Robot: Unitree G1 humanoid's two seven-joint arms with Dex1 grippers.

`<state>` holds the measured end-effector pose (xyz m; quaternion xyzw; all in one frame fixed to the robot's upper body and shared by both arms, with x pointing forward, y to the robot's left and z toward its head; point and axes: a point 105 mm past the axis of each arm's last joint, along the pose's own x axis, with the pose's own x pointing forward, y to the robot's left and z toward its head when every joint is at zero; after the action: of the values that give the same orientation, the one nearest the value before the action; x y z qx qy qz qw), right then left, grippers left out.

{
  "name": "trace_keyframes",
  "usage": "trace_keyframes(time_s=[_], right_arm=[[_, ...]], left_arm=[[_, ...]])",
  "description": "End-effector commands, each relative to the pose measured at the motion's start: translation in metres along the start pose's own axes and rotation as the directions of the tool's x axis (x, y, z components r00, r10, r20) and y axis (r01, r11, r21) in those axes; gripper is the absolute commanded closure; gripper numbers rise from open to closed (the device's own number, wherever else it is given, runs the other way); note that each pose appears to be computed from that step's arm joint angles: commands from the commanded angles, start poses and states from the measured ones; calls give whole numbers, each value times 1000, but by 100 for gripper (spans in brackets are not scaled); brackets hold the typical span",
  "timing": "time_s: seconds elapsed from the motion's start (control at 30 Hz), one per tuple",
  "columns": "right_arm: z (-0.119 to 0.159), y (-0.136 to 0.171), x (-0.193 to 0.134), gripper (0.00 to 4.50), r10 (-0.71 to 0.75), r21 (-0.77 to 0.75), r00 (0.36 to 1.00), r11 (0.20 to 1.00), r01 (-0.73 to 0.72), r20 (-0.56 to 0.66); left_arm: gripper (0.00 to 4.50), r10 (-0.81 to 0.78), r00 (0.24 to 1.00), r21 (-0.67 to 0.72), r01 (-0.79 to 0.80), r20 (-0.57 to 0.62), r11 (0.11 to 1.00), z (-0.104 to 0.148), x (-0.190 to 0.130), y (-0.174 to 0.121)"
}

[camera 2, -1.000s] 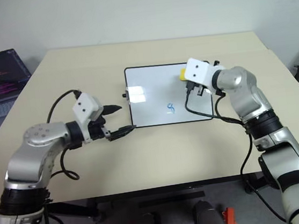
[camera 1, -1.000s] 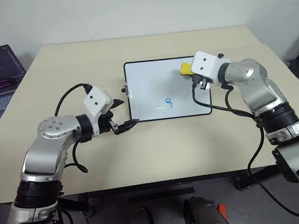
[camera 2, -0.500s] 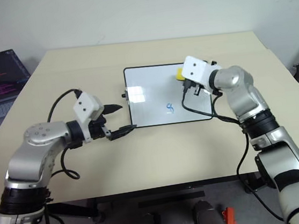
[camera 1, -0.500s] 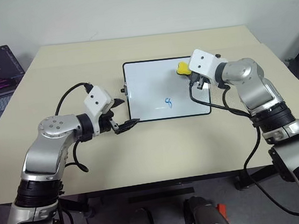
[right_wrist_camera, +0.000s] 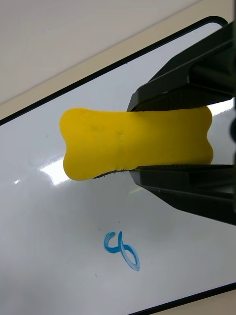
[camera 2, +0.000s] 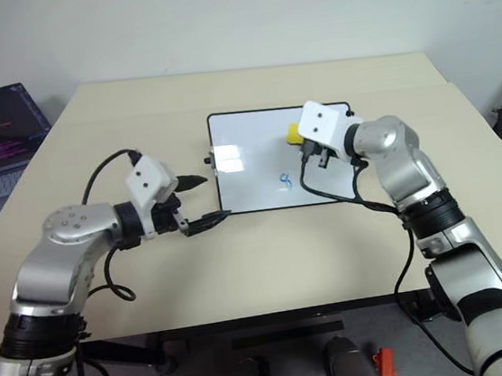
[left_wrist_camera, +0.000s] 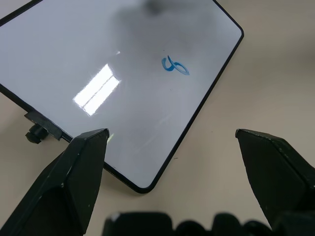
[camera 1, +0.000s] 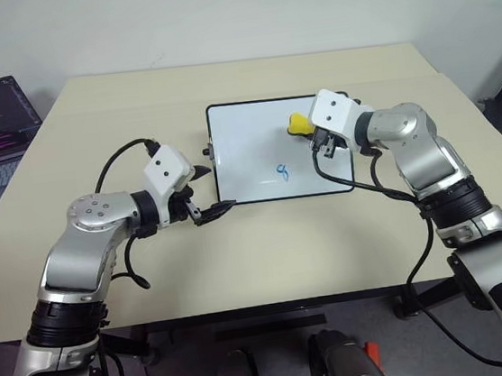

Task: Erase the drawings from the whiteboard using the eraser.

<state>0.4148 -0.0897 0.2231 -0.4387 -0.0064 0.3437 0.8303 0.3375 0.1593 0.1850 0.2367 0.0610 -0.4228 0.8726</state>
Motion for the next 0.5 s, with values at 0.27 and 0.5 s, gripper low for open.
trace_keyframes(time_s=[0.27, 0.5], right_arm=[[10, -1, -4, 343, -12, -28, 1000, 1000, 13, 25], [-11, 17, -3, 343, 54, -115, 996, 991, -62, -73]], left_arm=[[0, -3, 999, 44, 2, 32, 999, 13, 1, 2], [0, -23, 1000, 20, 23, -9, 1000, -1, 3, -6]])
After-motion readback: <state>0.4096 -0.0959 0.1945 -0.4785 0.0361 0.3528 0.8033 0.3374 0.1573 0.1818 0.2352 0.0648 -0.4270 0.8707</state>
